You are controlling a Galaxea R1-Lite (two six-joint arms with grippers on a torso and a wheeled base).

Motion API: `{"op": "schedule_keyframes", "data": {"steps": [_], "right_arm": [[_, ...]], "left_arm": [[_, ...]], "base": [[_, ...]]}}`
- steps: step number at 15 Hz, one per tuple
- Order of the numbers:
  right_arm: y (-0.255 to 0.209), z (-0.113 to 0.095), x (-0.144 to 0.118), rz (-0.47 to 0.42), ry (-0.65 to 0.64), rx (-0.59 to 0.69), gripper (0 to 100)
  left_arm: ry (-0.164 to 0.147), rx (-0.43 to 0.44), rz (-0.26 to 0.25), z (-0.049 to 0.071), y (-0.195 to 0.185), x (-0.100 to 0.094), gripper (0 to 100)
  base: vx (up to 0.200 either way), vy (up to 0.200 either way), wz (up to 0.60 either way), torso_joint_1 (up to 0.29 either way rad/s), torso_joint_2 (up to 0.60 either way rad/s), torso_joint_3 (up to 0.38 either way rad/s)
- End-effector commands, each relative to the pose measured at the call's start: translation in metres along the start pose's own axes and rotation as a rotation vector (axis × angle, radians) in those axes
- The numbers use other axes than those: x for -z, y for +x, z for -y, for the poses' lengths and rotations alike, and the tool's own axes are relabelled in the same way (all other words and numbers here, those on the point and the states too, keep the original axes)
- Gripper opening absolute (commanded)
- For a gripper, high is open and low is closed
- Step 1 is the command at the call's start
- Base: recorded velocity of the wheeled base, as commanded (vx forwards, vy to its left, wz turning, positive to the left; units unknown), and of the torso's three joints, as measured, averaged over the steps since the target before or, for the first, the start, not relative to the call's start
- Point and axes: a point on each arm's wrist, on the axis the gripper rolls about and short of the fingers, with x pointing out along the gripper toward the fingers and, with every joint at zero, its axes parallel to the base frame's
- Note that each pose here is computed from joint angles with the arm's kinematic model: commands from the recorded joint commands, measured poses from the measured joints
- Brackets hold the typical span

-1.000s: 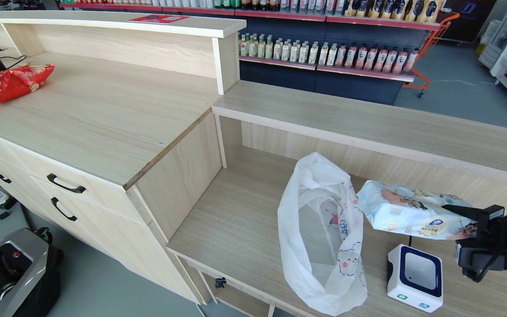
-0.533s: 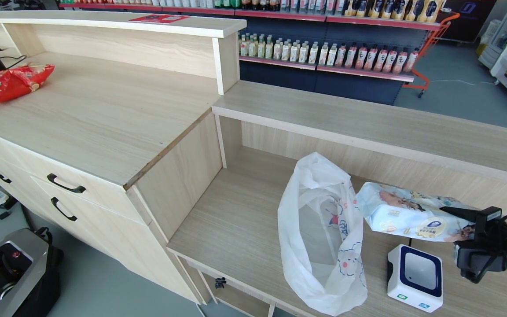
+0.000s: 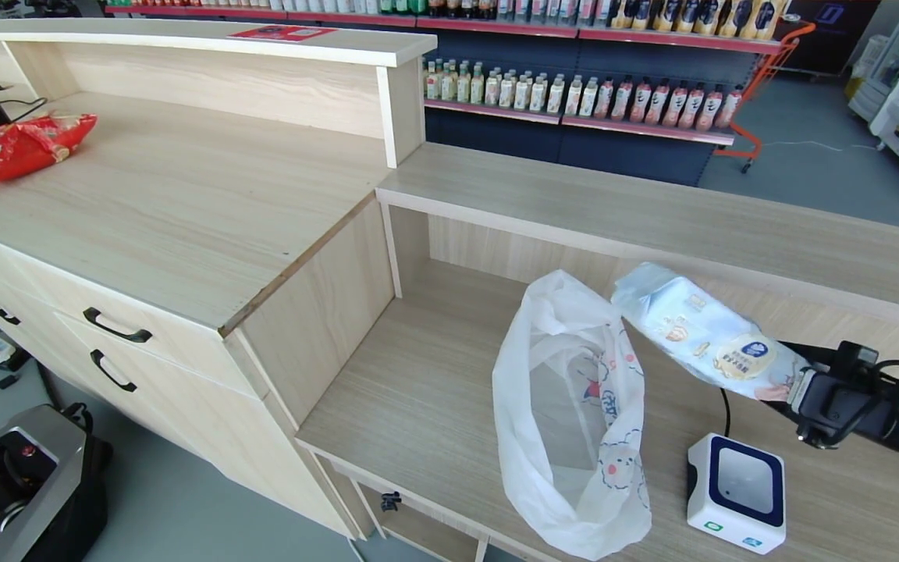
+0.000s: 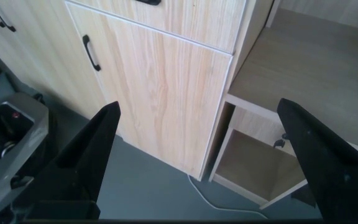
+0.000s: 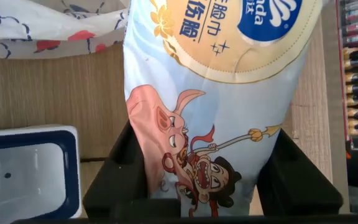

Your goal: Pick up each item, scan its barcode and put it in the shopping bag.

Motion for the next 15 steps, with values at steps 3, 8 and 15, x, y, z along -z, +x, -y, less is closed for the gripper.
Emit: {"op": "schedule_keyframes", "data": {"steps": [3, 8, 15], "right_arm": [[-0.036, 0.021, -0.068, -0.034, 0.343, 0.178, 0], [-0.084, 0.009, -0.120, -0.063, 0.759, 0.222, 0], [-0.142, 0.010, -0.132, -0.040, 0.974, 0.244, 0]], "left_arm": [[-0.001, 0.000, 0.001, 0.000, 0.000, 0.000, 100], [-0.001, 0.000, 0.001, 0.000, 0.000, 0.000, 100], [-0.001, 0.000, 0.001, 0.000, 0.000, 0.000, 100]], "base": [[0.000, 0.000, 0.00, 0.000, 0.00, 0.000], [0.000, 0.000, 0.00, 0.000, 0.00, 0.000], [0.000, 0.000, 0.00, 0.000, 0.00, 0.000]]}}
